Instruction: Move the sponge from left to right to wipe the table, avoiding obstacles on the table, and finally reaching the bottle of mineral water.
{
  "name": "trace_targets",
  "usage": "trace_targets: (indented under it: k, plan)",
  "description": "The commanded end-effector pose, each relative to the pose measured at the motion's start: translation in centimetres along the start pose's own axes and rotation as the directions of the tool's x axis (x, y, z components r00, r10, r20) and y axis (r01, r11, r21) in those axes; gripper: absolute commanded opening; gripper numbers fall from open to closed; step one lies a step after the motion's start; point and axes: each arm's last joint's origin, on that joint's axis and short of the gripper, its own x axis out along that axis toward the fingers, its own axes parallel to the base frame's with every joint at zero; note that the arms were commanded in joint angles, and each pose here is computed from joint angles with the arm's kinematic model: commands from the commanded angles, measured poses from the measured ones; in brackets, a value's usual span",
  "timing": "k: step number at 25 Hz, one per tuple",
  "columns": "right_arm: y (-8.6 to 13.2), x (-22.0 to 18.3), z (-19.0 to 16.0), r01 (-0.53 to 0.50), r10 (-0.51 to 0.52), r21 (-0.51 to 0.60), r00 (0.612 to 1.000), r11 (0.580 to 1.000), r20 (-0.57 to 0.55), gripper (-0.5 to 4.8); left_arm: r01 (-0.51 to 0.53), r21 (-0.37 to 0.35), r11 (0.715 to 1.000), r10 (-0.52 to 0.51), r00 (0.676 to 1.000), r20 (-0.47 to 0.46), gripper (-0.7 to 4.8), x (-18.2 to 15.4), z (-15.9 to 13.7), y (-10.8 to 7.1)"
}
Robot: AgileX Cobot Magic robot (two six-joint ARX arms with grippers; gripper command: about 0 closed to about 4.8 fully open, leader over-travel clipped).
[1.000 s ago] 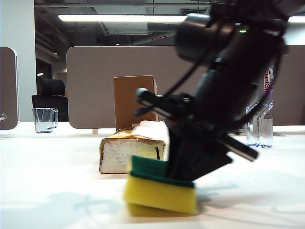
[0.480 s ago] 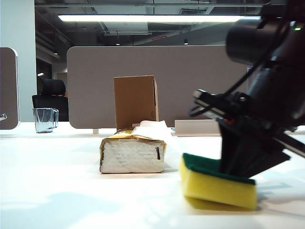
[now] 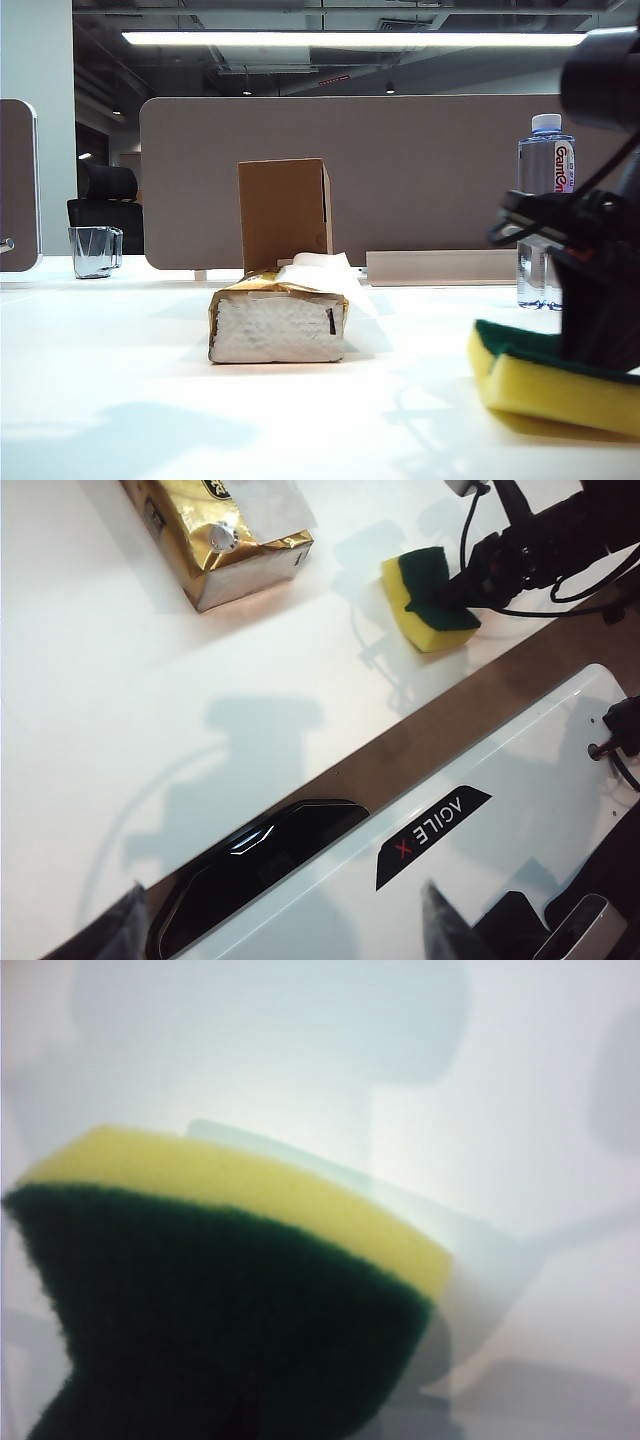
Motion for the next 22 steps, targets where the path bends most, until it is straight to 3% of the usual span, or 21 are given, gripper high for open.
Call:
trace_targets:
  k: [1,11,14,22]
  plan:
    - [-2.0,0.0,-1.5,0.157,-0.153,0.033,0.984,0.987,-0.095,-0.08,0.0,0.005,1.0,0.0,1.0,0.016,3.5,-0.1,0.1,-0.1]
    - [-4.9,-2.1,-2.2,0.199,-0.193,0.087,0.978,0.976,-0.074,-0.07,0.0,0.005,1.0,0.0,1.0,0.015,3.49,-0.1,0.1,-0.1]
    - [-6.0,-3.1,-2.2,0.209,-0.206,0.153,0.978,0.966,-0.033,-0.07,0.001,0.005,1.0,-0.001,1.0,0.015,3.49,-0.1,0.1,-0.1]
    - [-7.1,-3.9,-2.2,0.223,-0.228,0.217,0.974,0.95,0.0,-0.07,0.008,0.005,1.0,-0.008,1.0,0.015,3.49,-0.1,0.1,-0.1]
